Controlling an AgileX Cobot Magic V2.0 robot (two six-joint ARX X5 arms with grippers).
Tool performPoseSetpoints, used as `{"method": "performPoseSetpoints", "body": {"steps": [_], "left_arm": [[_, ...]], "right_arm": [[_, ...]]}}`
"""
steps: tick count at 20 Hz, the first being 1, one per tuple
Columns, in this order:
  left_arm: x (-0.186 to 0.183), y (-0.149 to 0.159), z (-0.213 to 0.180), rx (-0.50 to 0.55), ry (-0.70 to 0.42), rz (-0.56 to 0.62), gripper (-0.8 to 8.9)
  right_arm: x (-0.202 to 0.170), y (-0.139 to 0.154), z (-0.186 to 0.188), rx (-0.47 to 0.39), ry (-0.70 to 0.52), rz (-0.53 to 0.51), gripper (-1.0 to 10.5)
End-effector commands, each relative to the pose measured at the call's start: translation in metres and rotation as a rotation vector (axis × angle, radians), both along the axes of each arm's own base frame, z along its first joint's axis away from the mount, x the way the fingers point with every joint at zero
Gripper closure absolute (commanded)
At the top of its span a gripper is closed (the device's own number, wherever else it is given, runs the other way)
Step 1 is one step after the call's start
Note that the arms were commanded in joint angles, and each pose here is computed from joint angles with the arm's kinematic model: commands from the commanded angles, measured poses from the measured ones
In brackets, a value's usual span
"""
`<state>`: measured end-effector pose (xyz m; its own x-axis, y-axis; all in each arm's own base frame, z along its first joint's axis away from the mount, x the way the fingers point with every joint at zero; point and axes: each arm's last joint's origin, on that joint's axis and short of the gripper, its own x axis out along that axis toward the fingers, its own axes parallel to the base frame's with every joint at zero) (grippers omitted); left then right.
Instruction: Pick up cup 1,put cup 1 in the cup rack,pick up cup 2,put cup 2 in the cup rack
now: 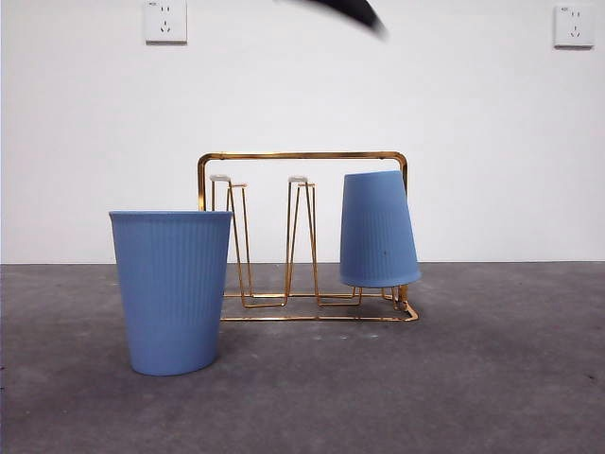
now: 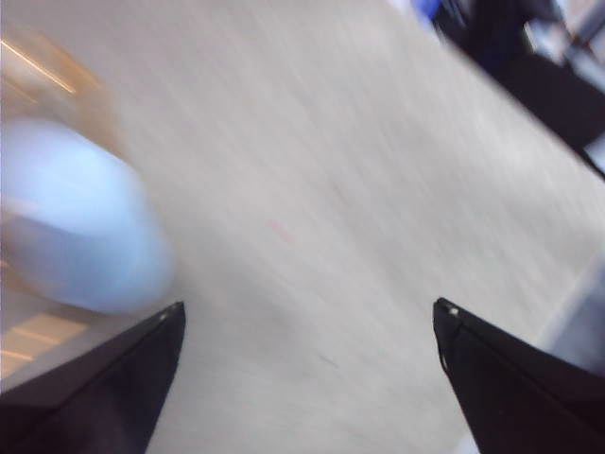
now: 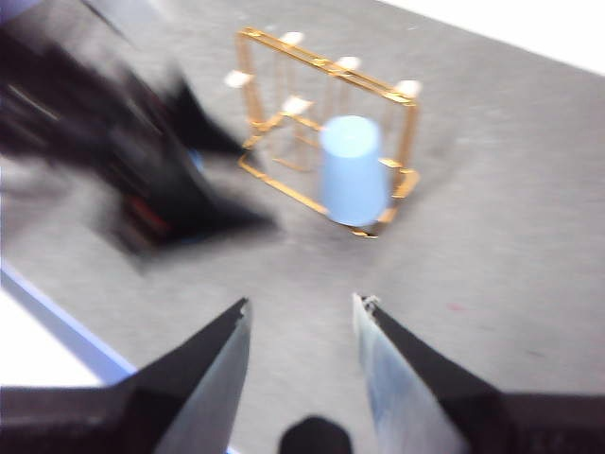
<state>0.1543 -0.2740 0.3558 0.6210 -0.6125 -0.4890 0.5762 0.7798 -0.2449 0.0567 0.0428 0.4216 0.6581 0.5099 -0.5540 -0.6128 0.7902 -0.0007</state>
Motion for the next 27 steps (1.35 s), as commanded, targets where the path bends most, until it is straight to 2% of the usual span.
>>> {"method": "performPoseSetpoints", "body": {"steps": [1,3,6,11,18,27], "left_arm": [[-0.018,0.041,0.029,0.046,-0.102,0.042,3.74],[-0.035,0.077,0.048,0.061,-0.144,0.1,3.74],[-0.057,0.123,0.061,0.101,-0.171,0.179,3.74],[-0.078,0.164,0.068,0.105,-0.177,0.216,3.74],[-0.084,0.175,0.065,0.15,-0.159,0.211,3.74],[-0.084,0.175,0.065,0.169,-0.173,0.197,3.74]], "right_arm": [[0.02,0.018,0.0,0.054,0.059,0.052,7.5],[0.043,0.038,-0.003,0.075,0.106,0.115,7.3],[0.082,0.071,-0.017,0.079,0.201,0.183,5.1],[0.148,0.129,-0.062,0.07,0.361,0.207,5.0],[0.183,0.182,-0.115,0.04,0.457,0.217,5.0],[0.197,0.233,-0.176,-0.048,0.481,0.166,5.1]]}}
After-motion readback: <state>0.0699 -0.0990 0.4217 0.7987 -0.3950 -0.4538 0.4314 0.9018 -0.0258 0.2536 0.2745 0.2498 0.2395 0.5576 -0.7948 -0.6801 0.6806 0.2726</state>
